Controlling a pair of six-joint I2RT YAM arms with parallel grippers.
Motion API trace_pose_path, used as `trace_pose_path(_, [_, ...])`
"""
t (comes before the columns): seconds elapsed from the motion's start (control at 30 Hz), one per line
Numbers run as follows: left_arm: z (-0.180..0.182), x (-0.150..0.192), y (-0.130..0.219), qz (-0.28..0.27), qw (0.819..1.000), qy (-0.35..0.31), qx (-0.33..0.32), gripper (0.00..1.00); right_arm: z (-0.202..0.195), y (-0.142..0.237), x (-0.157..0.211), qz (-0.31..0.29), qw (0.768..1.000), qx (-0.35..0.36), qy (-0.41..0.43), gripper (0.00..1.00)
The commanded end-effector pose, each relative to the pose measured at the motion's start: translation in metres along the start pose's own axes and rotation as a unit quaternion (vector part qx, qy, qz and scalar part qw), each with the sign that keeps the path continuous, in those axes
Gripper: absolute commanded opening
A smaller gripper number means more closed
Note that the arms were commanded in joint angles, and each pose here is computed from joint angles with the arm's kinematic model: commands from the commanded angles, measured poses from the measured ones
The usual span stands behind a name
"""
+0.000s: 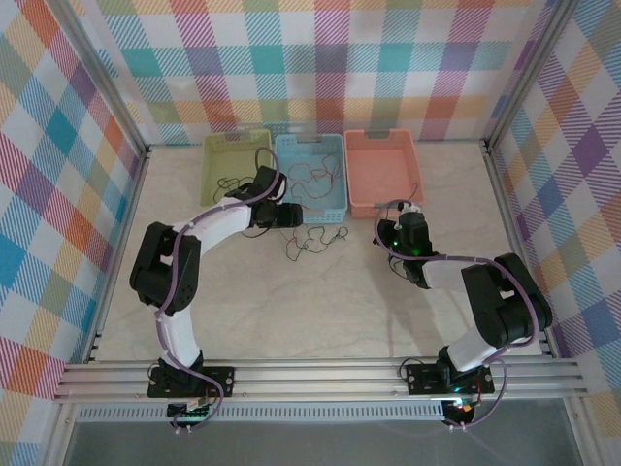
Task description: Untangle the cables
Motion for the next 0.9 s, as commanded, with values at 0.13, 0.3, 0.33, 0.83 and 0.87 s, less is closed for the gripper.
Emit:
trace_pose_path(0.13, [0.008, 0.01, -0.018, 0.022, 0.999, -0.029, -0.031, 0.59, 0.007, -0.004, -0.009, -0.009, 1.0, -0.012, -0.008, 0.0])
trace_pose_path(0.3, [0.006, 0.008, -0.021, 0.017, 0.999, -0.038, -0.031, 0.4, 0.007, -0.004, -0.009, -0.009, 1.0, -0.013, -0.007, 0.0])
trace_pose_path(0.33, [0.005, 0.007, -0.02, 0.014, 0.999, -0.039, -0.033, 0.34, 0.007, -0.004, -0.009, -0.009, 1.0, -0.013, -0.007, 0.0])
trace_pose_path(0.83, [0.003, -0.007, 0.052, -0.047, 0.997, -0.036, -0.044, 0.0, 0.008, -0.004, -0.009, -0.009, 1.0, -0.015, -0.007, 0.0])
trace_pose_path(0.87, [0.002, -0.007, 0.056, -0.051, 0.997, -0.031, -0.041, 0.0, 0.007, -0.004, -0.009, -0.009, 1.0, -0.015, -0.007, 0.0])
Point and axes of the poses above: each hand's point on the last joint's axis, 136 mm out from that joint toward the fingers, its own y axis back along the fingers, its own z axis along the line the jaws close on, x = y × z, the point moved 2 cm from there along y, back along the fingers, and after that the axes turned 3 degrees about -y, right-handed, at the moved point
